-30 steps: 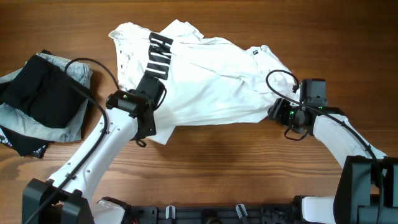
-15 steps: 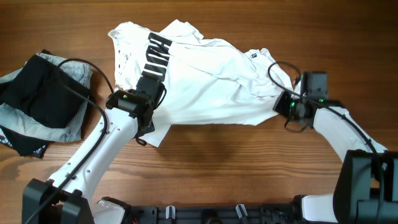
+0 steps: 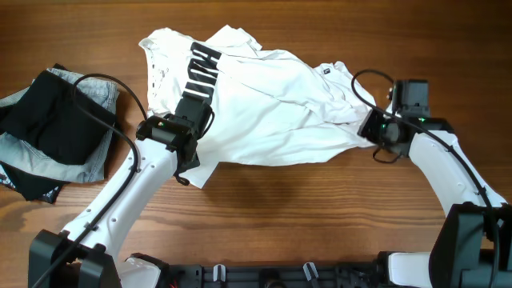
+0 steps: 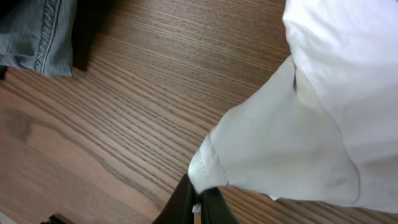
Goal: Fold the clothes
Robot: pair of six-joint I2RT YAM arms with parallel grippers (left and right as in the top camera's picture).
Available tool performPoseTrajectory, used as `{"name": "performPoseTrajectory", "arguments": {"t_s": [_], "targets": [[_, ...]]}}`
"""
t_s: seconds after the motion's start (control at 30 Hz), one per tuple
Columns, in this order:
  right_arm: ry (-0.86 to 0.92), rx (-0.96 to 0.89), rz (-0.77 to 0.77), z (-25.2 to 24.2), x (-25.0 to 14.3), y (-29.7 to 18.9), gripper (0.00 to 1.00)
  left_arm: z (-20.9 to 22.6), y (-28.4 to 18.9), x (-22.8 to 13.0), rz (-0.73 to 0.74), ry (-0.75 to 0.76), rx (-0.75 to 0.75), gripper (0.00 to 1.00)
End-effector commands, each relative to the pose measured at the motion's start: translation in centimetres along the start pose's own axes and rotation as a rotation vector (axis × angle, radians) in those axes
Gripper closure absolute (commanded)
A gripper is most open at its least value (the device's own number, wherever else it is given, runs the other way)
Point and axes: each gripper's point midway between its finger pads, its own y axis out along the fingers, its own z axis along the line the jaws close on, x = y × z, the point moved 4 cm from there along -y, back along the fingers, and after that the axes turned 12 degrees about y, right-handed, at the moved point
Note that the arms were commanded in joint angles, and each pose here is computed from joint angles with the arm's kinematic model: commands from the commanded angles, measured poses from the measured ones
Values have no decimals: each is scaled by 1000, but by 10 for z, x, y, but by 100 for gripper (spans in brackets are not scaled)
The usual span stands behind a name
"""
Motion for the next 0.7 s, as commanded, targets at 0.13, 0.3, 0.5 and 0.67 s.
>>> {"name": "performPoseTrajectory", "arguments": {"t_s": [0.13, 0.3, 0.5, 0.67], "targets": [[-19, -59, 33, -12, -9, 11, 45, 3, -3, 7, -29, -38, 14, 95], [-21, -13, 134, -5, -23, 31, 45, 2, -3, 6, -26, -38, 8, 95], [5, -23, 174, -4, -31, 34, 96, 2, -3, 6, -25, -38, 8, 95], [-35, 16, 104, 20, -3, -26, 96, 2, -3, 6, -26, -38, 9, 95]]}}
